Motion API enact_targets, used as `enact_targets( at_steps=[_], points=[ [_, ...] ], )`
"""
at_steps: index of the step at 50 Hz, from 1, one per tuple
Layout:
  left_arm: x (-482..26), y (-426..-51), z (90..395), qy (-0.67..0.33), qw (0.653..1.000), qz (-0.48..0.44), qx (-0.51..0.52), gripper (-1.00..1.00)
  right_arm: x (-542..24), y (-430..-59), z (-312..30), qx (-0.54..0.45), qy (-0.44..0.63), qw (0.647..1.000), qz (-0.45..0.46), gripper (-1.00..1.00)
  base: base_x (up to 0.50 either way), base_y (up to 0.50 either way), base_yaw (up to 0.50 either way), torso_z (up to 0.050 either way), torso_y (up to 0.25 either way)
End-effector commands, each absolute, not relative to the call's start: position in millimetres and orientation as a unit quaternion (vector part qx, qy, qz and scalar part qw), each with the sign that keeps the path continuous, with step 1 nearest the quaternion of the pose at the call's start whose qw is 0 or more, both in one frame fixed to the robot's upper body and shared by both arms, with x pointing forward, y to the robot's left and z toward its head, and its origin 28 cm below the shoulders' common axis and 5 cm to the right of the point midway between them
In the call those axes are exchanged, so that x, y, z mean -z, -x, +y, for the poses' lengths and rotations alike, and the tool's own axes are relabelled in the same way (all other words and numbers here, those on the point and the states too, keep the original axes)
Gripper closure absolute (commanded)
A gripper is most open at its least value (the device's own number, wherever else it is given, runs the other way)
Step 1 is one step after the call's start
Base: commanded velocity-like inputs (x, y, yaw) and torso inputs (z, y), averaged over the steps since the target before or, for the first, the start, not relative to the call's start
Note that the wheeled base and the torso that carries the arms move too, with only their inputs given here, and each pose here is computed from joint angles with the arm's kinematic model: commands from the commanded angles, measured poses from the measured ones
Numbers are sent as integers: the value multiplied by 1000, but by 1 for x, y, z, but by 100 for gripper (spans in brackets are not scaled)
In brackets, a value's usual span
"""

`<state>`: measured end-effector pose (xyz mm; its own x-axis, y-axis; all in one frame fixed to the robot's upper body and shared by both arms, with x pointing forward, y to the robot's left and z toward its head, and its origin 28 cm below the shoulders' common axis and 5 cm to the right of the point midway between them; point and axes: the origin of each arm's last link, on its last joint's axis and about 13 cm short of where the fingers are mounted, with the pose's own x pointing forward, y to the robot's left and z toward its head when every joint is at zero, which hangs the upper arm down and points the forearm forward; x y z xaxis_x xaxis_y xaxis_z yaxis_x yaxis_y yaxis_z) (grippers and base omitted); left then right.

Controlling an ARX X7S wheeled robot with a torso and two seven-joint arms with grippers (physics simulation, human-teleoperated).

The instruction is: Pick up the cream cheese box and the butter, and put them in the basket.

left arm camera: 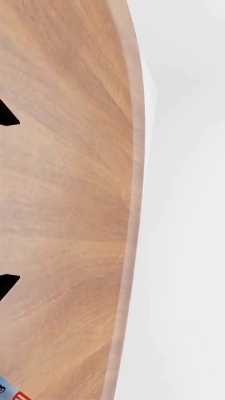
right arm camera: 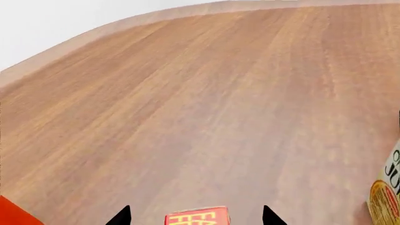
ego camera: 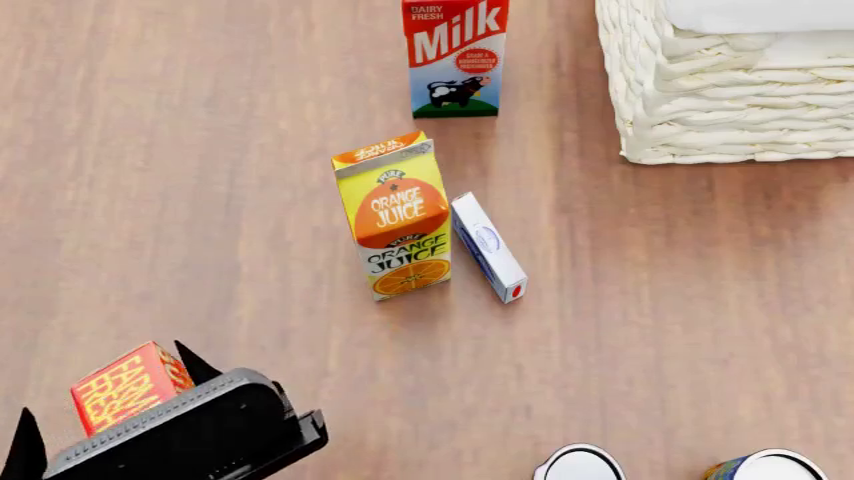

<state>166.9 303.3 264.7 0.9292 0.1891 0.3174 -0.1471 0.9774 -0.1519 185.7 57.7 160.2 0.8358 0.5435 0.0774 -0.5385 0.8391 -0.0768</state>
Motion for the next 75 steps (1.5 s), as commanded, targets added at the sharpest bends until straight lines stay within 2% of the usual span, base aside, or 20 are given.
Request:
enact_targets(
  at_steps=[1, 13, 75],
  points=[
    [-265, -166, 304, 64, 980, -169, -86, -100, -148, -184, 64, -284, 41, 957, -38, -100, 0, 0, 0, 0, 0],
    [-265, -166, 304, 64, 980, -169, -86, -100, -141, -189, 61, -260, 79, 961, -55, -100, 0, 0, 0, 0, 0],
    [-265, -165, 305, 65, 979, -171, -87, -100, -89, -195, 64, -264, 86, 960, 38, -100, 0, 0, 0, 0, 0]
  ],
)
